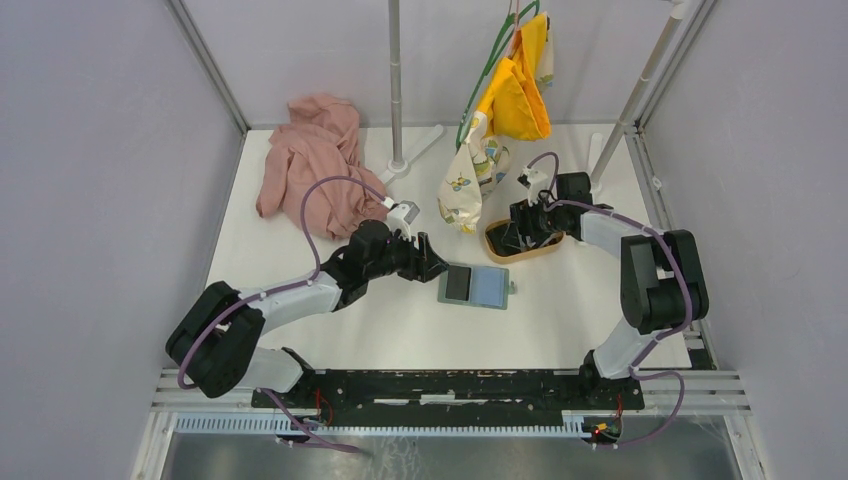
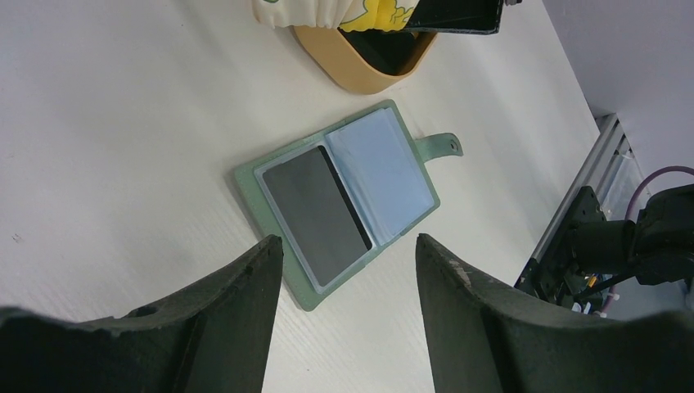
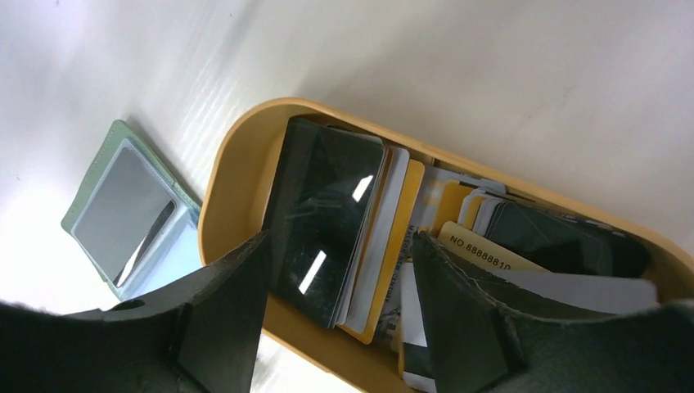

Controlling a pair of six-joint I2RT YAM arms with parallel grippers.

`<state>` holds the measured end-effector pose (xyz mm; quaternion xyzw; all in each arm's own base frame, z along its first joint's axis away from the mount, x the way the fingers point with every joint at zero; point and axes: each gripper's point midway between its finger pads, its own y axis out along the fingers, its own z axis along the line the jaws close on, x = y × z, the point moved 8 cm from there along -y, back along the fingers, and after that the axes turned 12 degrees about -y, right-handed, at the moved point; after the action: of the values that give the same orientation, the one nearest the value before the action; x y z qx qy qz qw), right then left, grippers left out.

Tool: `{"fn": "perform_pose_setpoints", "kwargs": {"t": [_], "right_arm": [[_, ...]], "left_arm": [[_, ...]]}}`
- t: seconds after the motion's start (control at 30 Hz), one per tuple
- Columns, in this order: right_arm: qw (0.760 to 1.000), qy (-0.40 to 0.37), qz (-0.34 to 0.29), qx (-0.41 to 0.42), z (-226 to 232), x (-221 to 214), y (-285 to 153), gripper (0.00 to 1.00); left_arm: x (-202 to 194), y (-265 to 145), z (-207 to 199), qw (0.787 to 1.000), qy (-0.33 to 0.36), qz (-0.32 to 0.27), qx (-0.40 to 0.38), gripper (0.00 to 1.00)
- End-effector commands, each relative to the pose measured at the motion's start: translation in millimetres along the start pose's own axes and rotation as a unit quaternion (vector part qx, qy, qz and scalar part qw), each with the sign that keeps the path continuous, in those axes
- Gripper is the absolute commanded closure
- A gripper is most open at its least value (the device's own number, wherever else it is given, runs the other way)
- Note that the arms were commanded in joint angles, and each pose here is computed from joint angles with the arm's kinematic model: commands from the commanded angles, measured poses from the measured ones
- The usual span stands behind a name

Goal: Put the credit cards into the card holder
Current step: Pick up the credit card from the storage box.

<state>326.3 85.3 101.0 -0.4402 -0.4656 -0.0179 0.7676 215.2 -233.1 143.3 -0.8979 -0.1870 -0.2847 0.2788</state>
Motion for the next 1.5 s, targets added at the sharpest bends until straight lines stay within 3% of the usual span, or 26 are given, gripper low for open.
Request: {"fn": "perform_pose_setpoints", "kwargs": {"t": [0.0, 0.57, 0.9, 1.23, 1.47], "right_arm": [[1.000, 0.011, 0.013, 0.018, -1.6, -3.2, 3.8, 0.32], [0.988, 0.041, -0.076, 0.129, 24.4, 17.6, -7.4, 0.43], [0.976, 0.133, -0.064, 0.159, 24.4, -3.0, 5.6, 0.45], [0.975, 0.154, -0.039, 0.154, 19.6, -13.6, 15.1, 0.44], [0.973, 0.155, -0.061, 0.159, 12.6, -4.5, 3.5, 0.50]], "left_arm": [[12.5, 3.2, -14.3, 0.999, 0.016, -0.019, -0.036, 0.34], [12.6, 1.5, -16.2, 0.999, 0.011, -0.019, -0.040, 0.34], [13.2, 1.6, -18.0, 0.999, 0.007, -0.018, -0.045, 0.34], [12.9, 2.8, -19.9, 0.999, 0.005, -0.015, -0.052, 0.34], [13.4, -0.4, -21.6, 0.998, 0.006, -0.018, -0.055, 0.33]]}}
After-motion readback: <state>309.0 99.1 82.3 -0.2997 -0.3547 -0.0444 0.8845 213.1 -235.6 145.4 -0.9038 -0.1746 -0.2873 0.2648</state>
